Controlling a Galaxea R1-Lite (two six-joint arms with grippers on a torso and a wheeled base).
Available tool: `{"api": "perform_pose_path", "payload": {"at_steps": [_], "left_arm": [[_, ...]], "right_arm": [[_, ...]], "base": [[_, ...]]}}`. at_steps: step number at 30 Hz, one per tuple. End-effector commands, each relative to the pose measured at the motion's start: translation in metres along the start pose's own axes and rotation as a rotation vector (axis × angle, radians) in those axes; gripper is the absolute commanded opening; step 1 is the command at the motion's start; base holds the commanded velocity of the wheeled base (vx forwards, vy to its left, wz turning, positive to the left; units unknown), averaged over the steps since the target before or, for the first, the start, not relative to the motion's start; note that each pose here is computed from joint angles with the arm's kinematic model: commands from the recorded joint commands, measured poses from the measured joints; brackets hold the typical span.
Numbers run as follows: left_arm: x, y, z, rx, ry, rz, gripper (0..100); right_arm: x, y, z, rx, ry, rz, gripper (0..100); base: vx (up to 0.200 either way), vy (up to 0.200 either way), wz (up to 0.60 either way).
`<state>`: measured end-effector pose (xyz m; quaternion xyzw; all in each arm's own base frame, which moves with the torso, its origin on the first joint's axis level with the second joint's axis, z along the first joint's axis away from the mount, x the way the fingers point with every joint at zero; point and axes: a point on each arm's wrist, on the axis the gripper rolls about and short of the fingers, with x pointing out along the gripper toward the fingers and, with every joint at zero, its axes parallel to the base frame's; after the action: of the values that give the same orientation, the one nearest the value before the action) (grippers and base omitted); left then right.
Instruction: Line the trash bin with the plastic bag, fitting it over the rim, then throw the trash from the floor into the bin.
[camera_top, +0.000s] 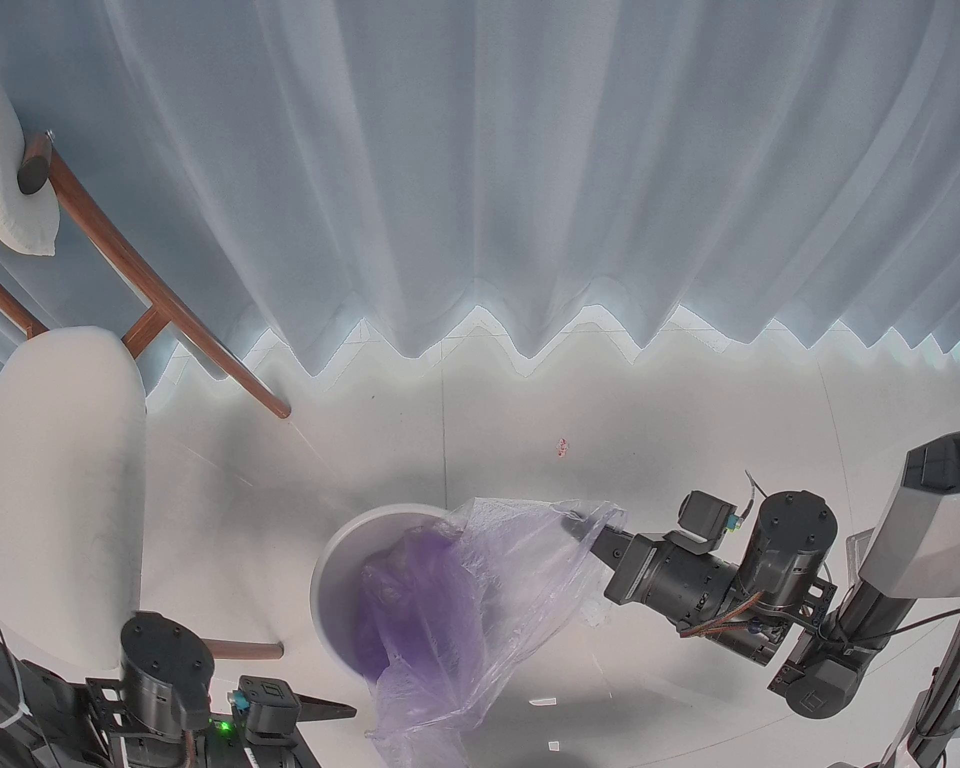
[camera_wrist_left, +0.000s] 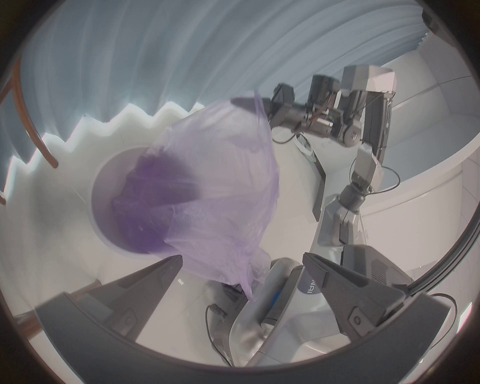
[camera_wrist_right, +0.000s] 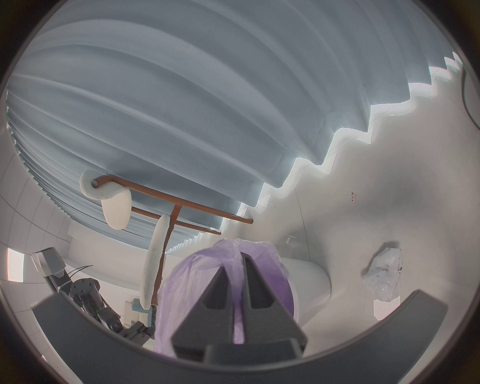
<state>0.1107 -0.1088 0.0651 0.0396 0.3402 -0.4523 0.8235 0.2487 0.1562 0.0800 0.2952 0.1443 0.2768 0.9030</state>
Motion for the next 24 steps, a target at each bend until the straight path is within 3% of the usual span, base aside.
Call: {"api": "perform_pose_path", "payload": {"at_steps": [1,6,24], "left_arm": [[0.015,0.000,-0.014,-0.008,0.120,-0.009,100],[0.023,0.002,-0.017,-0.012,0.160,0.039,100],[0.053,0.011,-0.020,-0.020,0.150,0.081,100]], "right_arm": [[0.000,0.001,0.001,-0.001,-0.010,0.011,0],[-0.001,0.001,0.000,-0.001,-0.008,0.011,0],[-0.001,0.001,-0.001,-0.001,-0.001,0.010,0]], "base": [[0.000,0.000,0.00],[0.000,0.000,0.00],[0.000,0.000,0.00]]}}
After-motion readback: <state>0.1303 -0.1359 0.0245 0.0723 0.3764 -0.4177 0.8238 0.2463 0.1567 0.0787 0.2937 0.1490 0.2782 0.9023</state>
